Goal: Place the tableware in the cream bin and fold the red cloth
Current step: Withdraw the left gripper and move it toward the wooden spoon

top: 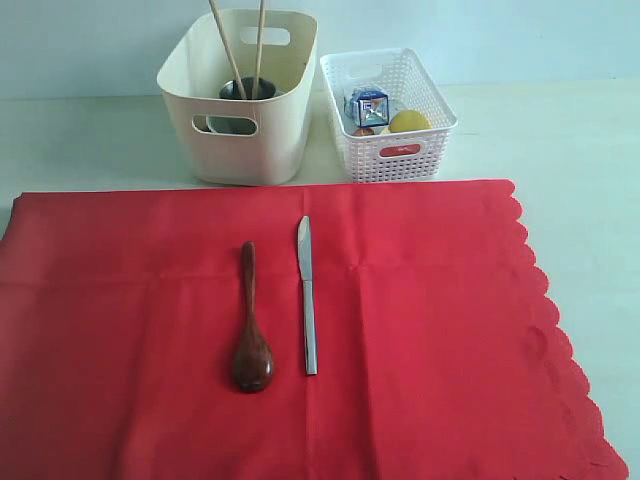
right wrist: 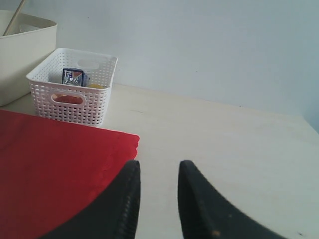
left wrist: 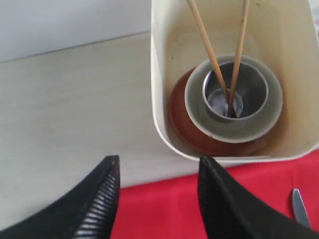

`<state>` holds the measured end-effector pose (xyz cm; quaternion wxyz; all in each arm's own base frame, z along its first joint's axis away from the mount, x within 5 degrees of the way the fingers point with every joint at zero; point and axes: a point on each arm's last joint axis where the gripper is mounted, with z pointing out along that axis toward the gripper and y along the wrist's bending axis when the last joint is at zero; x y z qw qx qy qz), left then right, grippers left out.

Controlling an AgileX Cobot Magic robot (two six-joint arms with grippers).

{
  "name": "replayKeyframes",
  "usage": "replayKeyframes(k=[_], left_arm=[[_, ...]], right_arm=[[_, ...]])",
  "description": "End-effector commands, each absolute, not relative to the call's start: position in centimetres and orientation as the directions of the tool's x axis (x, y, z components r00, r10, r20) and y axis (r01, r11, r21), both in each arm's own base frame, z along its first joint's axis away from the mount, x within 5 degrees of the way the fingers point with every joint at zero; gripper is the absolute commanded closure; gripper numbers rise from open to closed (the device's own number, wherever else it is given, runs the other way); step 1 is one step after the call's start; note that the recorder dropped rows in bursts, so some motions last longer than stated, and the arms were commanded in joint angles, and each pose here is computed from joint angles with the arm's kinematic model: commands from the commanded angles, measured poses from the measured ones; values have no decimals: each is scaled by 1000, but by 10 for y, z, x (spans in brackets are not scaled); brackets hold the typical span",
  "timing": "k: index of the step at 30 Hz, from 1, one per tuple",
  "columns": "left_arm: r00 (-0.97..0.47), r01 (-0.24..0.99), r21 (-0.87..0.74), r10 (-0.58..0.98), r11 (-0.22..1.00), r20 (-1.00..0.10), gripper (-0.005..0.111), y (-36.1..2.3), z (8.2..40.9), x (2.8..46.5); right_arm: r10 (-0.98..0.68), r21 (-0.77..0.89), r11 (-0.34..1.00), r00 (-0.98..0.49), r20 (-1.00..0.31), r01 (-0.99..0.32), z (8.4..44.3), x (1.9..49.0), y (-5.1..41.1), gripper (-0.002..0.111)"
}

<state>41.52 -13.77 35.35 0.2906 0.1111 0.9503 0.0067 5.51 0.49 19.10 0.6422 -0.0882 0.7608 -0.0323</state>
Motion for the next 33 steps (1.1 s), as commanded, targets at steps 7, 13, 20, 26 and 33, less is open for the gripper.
replayKeyframes(k=[7, 13, 20, 26, 33], left_arm=[[-842, 235, -69, 168, 969, -512, 59, -147, 366, 397], [-835, 268, -77, 191, 960, -516, 59, -159, 369, 391], [-818, 330, -78, 244, 941, -521, 59, -184, 371, 378], [-805, 376, -78, 284, 923, -521, 59, -202, 371, 369], [-803, 388, -86, 291, 918, -520, 59, -207, 371, 366]], right_arm=[[-175, -164, 983, -154, -972, -87, 190, 55, 5, 81], [-172, -160, 983, -154, -973, -87, 190, 55, 5, 81], [-172, -160, 983, -154, -973, -87, 190, 55, 5, 81], [-172, -160, 983, -154, -973, -87, 190, 55, 5, 81], [-172, -160, 983, -154, -973, -87, 190, 55, 5, 81]])
